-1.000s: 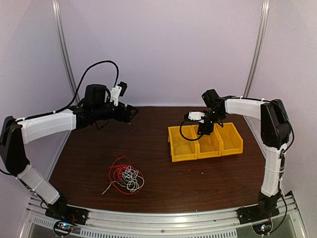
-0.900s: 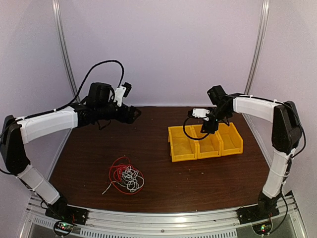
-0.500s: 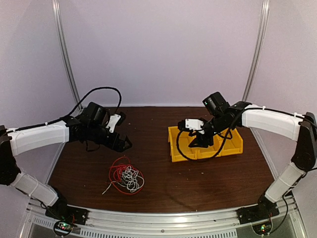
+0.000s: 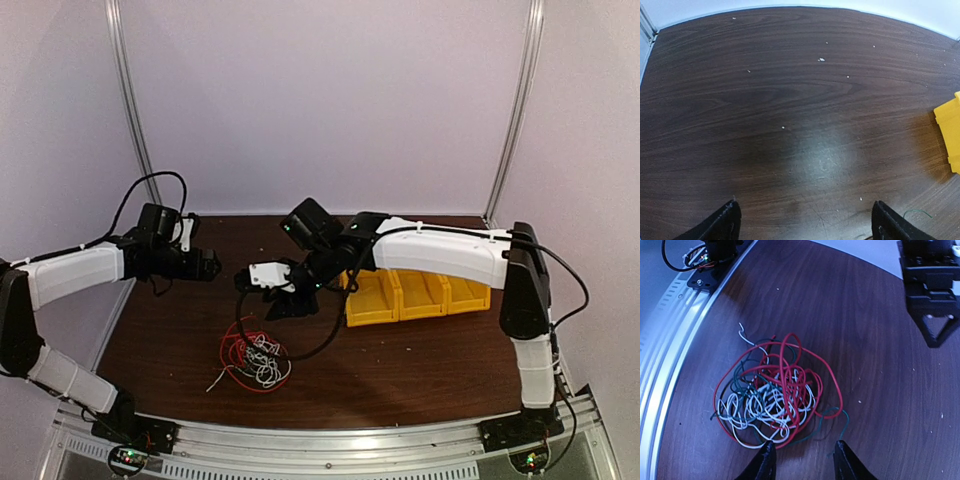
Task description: Untangle the cables
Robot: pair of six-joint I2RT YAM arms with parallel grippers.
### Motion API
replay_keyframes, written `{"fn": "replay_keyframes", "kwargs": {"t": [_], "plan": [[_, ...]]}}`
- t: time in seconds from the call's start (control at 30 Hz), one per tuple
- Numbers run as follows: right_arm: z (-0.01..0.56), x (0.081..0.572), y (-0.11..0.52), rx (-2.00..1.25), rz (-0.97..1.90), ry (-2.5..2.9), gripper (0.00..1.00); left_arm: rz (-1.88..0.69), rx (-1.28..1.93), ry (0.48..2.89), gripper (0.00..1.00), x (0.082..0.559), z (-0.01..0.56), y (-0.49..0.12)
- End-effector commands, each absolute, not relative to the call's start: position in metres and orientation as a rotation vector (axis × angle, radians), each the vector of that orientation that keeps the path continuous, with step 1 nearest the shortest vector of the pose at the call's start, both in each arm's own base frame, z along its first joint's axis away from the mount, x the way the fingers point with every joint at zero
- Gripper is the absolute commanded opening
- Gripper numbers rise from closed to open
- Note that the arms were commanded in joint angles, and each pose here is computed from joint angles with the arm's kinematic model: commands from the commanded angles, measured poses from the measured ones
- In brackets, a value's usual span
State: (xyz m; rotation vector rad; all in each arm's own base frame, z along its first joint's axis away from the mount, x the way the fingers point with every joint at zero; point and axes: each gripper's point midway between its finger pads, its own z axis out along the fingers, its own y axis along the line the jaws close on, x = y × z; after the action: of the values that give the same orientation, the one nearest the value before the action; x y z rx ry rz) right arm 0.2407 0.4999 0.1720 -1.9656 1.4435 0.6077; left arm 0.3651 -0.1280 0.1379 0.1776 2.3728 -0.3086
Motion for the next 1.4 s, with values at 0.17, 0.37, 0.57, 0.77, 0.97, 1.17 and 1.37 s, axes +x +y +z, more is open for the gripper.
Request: {"fn": "replay_keyframes", "kwargs": {"t": [0.17, 0.37, 0.57, 0.77, 0.97, 1.17, 1.37], "plan": [[0.155, 0.210, 0.549, -2.005, 0.751, 1.404, 0.41, -0.174, 0.094, 2.157, 0.93, 0.377, 0.188, -0.095], [0.135, 0.206, 0.556, -2.021, 0.780, 1.428, 0.40, -0.180, 0.102, 2.142, 0.93, 0.376, 0.195, -0.096], [0.129, 0.207, 0.560, -2.014, 0.784, 1.434, 0.33, -0.180, 0.106, 2.135, 0.93, 0.374, 0.197, -0.096], [0.128, 0.213, 0.567, -1.972, 0.790, 1.458, 0.17, -0.205, 0.132, 2.149, 0.93, 0.374, 0.192, -0.101], [0.127, 0.218, 0.569, -1.949, 0.767, 1.477, 0.18, -0.186, 0.130, 2.144, 0.93, 0.374, 0.193, -0.098], [0.117, 0.220, 0.567, -1.960, 0.753, 1.503, 0.10, -0.178, 0.130, 2.139, 0.92, 0.374, 0.195, -0.097], [0.151, 0.216, 0.564, -1.932, 0.774, 1.470, 0.00, -0.234, 0.199, 2.129, 0.91, 0.372, 0.196, -0.109]]}}
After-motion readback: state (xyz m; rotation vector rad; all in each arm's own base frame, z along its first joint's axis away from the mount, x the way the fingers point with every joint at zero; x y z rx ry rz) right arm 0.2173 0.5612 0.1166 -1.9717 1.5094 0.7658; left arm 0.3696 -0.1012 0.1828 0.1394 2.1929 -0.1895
